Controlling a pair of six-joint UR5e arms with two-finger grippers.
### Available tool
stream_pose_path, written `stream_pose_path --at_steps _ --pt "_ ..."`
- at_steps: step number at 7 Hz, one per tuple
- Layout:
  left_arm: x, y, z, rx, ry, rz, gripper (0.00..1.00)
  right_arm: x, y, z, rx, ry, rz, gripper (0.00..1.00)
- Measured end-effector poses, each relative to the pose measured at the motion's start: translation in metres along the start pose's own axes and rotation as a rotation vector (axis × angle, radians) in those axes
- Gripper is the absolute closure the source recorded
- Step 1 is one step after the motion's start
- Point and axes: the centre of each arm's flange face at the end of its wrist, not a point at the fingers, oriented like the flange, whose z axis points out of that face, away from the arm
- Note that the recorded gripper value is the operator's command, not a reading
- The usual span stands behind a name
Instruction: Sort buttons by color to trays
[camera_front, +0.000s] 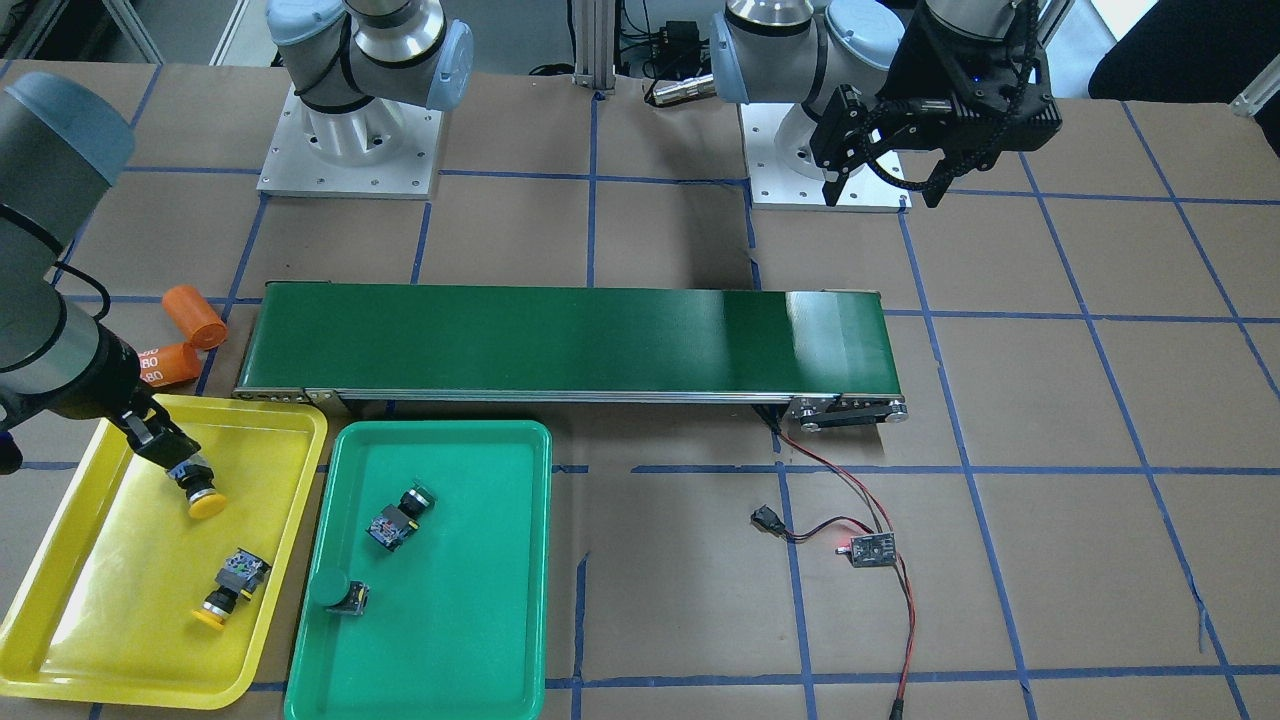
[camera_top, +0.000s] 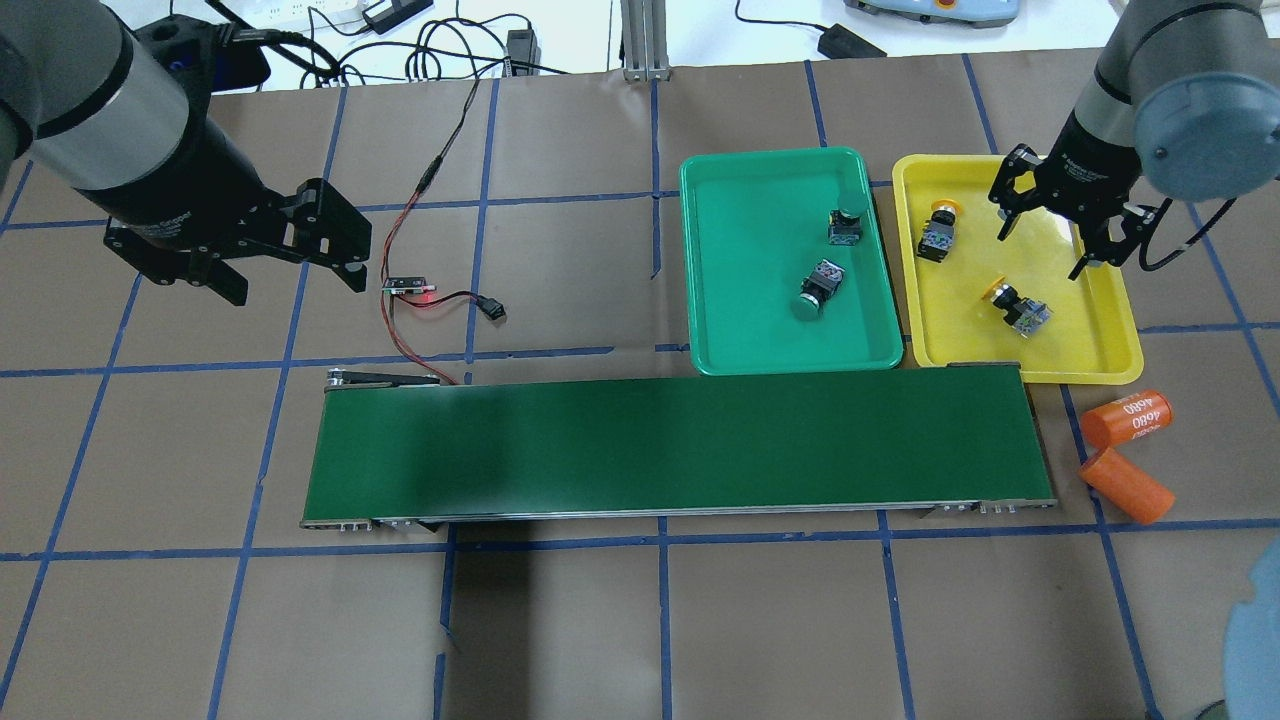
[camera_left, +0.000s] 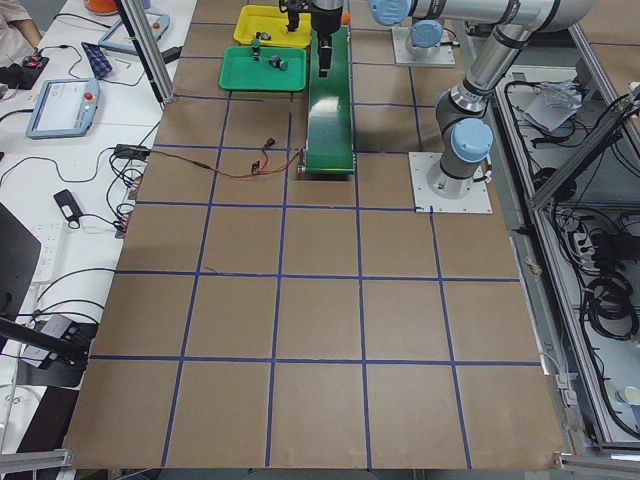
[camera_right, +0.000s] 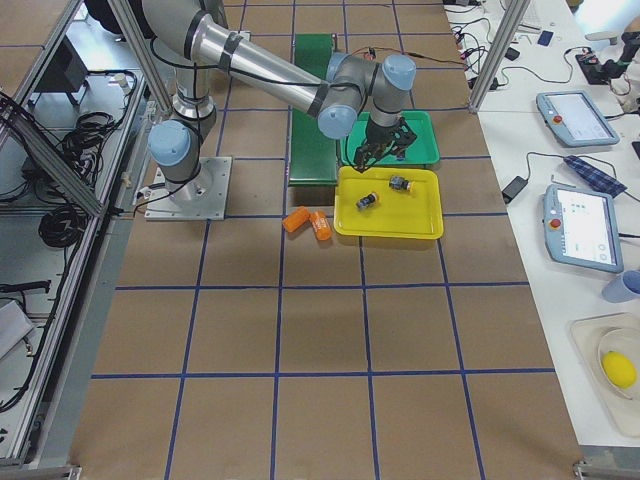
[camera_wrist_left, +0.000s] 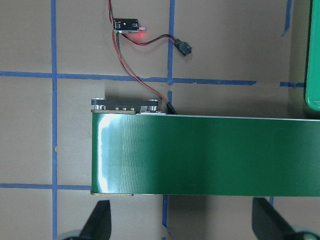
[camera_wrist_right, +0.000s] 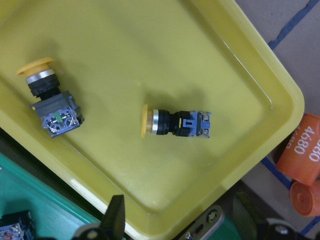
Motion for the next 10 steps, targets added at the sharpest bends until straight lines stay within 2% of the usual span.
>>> stream_pose_path --at_steps 2,3,5,6,7,10 --pt "0.000 0.000 0.001 -0.001 0.000 0.000 0.00 -0.002 0.049 -0.058 0.055 -0.053 -0.060 0.00" --pt "0.000 0.000 0.001 -0.001 0.000 0.001 0.00 -0.013 0.094 -0.084 0.064 -0.061 -0.134 0.00" --pt "0.000 0.000 0.000 -0.001 0.000 0.001 0.00 -0.010 0.181 -0.125 0.024 -0.055 -0.304 0.00" --pt "0.000 0.000 0.000 -0.001 -0.001 0.000 0.00 -0.001 0.202 -0.137 0.002 -0.068 -0.391 0.00" --pt "0.000 0.000 0.001 -0.001 -0.001 0.001 0.00 0.006 0.206 -0.143 -0.001 -0.073 -0.425 0.00" --pt "0.000 0.000 0.001 -0.001 0.000 0.000 0.00 0.031 0.197 -0.150 0.036 -0.024 -0.434 0.00"
